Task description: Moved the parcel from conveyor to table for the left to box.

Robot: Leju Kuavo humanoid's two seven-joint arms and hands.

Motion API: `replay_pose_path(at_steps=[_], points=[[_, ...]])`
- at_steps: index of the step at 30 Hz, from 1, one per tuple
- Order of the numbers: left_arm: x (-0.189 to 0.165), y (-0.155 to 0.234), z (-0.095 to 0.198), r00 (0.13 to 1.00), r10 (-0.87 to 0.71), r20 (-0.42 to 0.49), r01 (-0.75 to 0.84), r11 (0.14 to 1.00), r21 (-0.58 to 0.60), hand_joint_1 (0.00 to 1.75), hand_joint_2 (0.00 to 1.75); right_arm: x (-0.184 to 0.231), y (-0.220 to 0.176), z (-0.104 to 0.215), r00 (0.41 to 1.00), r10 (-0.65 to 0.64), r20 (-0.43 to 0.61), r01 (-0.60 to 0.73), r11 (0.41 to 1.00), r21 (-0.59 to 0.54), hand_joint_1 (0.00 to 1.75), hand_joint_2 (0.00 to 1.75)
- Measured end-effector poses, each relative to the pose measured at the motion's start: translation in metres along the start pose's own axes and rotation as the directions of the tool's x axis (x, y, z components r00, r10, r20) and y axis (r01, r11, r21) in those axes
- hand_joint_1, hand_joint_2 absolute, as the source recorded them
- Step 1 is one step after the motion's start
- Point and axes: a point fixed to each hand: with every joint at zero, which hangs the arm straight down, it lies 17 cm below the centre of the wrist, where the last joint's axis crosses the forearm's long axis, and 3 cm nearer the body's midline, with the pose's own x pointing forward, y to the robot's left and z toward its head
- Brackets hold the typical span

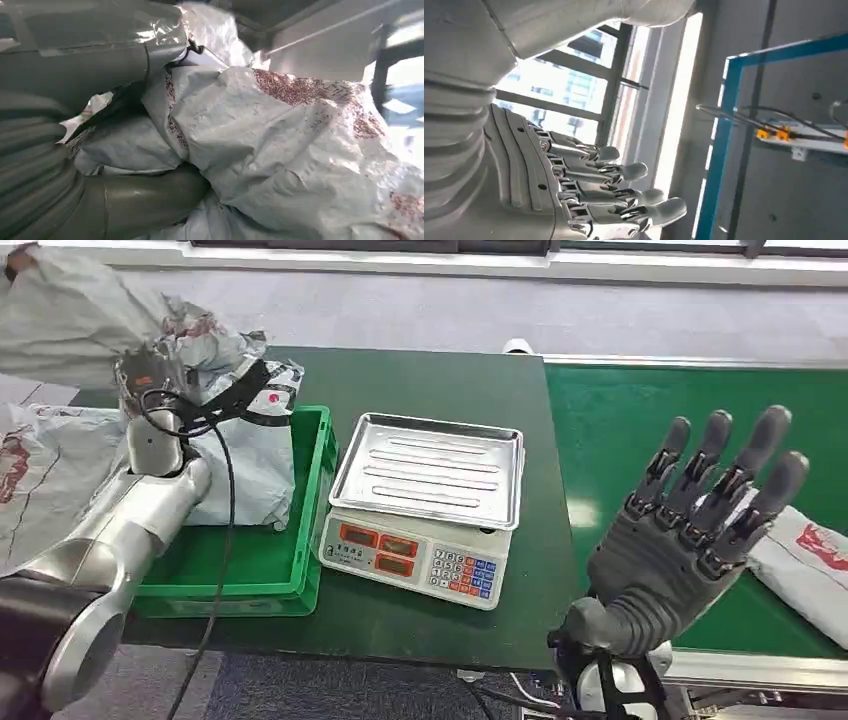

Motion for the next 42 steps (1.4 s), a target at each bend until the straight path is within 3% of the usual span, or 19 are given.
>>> replay_pose_path(at_steps=[7,17,18,19,23,24,28,30,34,38,42], points=[[-0.055,-0.055,0.033,0.992,-0.019,-0.123,0.003,0.992,-0.128,1.75,1.75,-0.010,-0.003,0.014,0.999,0.016,-0.032,-0.015,1.000,0.027,0.00,1.75],[-0.072,-0.067,0.042,0.987,-0.023,-0.156,-0.002,0.987,-0.158,1.75,1.75,-0.012,-0.003,0.019,0.999,0.021,-0.036,-0.020,0.999,0.041,0.00,1.75],[-0.072,-0.068,0.042,0.987,-0.021,-0.158,-0.005,0.987,-0.161,0.66,1.75,-0.012,-0.003,0.019,0.999,0.022,-0.036,-0.020,0.999,0.042,0.00,1.75],[-0.072,-0.069,0.043,0.987,-0.013,-0.158,-0.014,0.986,-0.165,0.00,1.75,-0.012,-0.003,0.019,0.999,0.022,-0.036,-0.020,0.999,0.043,0.00,1.75],[-0.071,-0.074,0.046,0.987,0.034,-0.155,-0.061,0.984,-0.170,0.00,1.75,-0.013,-0.003,0.019,0.999,0.020,-0.040,-0.018,0.999,0.048,0.00,1.75],[-0.071,-0.075,0.047,0.987,0.048,-0.153,-0.074,0.983,-0.165,0.00,0.00,-0.013,-0.002,0.019,0.999,0.018,-0.042,-0.016,0.999,0.049,0.00,1.75],[-0.068,-0.071,0.045,0.978,0.146,-0.151,-0.166,0.977,-0.134,0.00,0.00,-0.013,0.000,0.019,0.999,0.008,-0.040,-0.005,0.998,0.060,0.00,1.75],[-0.056,-0.068,0.042,0.946,0.296,-0.135,-0.312,0.942,-0.121,0.00,0.00,-0.013,0.001,0.018,0.999,0.010,-0.036,-0.008,0.998,0.060,0.00,1.75],[-0.028,-0.036,0.031,0.778,0.627,-0.039,-0.628,0.779,-0.008,0.00,0.00,-0.013,0.001,0.017,0.999,0.026,-0.031,-0.024,0.998,0.064,0.00,1.75],[-0.009,-0.004,0.034,0.625,0.777,0.076,-0.780,0.619,0.092,0.00,0.00,-0.016,0.000,0.019,0.998,0.046,-0.042,-0.043,0.997,0.062,0.00,1.75],[-0.013,0.005,0.049,0.508,0.856,0.096,-0.854,0.486,0.185,0.00,0.00,-0.021,-0.006,0.022,0.996,0.072,-0.053,-0.068,0.996,0.061,0.00,1.75]])
